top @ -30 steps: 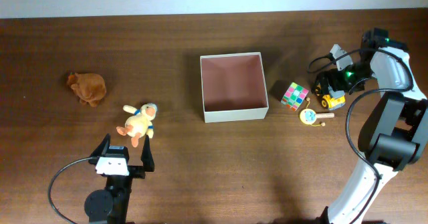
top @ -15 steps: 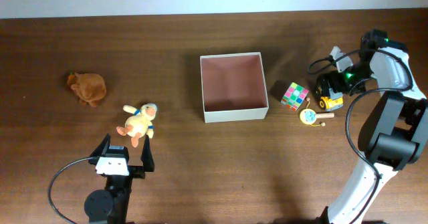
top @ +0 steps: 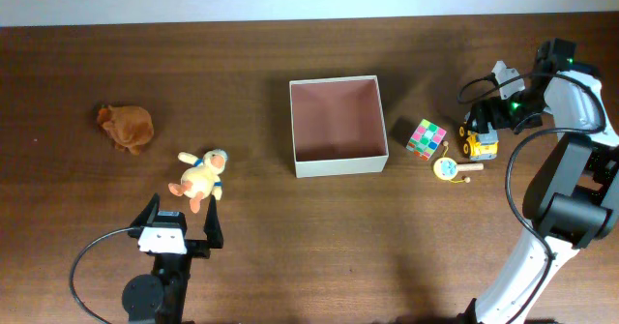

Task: Pack container
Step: 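Close the right gripper on the toy truck and lift it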

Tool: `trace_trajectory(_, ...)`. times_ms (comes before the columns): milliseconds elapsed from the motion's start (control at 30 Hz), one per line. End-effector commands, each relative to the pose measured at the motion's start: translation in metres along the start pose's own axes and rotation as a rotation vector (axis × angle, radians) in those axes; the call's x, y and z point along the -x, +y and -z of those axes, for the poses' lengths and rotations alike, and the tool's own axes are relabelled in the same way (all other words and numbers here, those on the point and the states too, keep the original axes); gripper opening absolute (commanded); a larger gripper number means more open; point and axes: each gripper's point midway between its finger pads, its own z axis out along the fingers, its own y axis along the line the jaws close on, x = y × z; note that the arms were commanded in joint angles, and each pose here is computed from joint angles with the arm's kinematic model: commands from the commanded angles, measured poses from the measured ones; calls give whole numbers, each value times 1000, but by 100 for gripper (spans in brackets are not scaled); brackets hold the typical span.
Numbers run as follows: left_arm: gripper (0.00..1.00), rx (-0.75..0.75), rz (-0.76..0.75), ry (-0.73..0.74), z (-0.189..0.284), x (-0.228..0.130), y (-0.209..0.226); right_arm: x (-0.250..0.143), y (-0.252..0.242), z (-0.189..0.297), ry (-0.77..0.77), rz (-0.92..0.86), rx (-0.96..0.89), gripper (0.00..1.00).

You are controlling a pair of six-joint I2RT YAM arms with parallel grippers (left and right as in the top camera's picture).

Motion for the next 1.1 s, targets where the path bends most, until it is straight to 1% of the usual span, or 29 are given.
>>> trace_trajectory(0, 99, 0, -15, 3, 0, -2, 0, -14, 7, -14, 45, -18, 38, 95)
trace_trajectory(67, 99, 0, -15, 3, 0, -2, 0, -19, 13, -20, 60, -19, 58, 95)
trace_trajectory(167, 99, 0, -15, 3, 0, -2, 0, -22, 22, -27, 55, -20, 98, 100)
trace_trajectory(400, 99, 0, -15, 3, 0, -2, 0, -15, 34, -28, 7, -21, 171, 99)
trace_trajectory(533, 99, 0, -15, 3, 0, -2, 0, -15, 34, -29, 7, -21, 169, 100)
trace_trajectory(600, 99, 0, -15, 3, 0, -2, 0, -16, 30, -29, 15, -19, 146, 93)
trace_trajectory(633, 99, 0, -15, 3, 0, -2, 0, -18, 25, -30, 29, -16, 117, 88)
trace_trajectory(733, 99, 0, -15, 3, 0, -2, 0, -23, 17, -30, 55, -15, 68, 83)
trace_trajectory(1067, 99, 0, -15, 3, 0, -2, 0, -26, 1, -31, 84, -34, -21, 84)
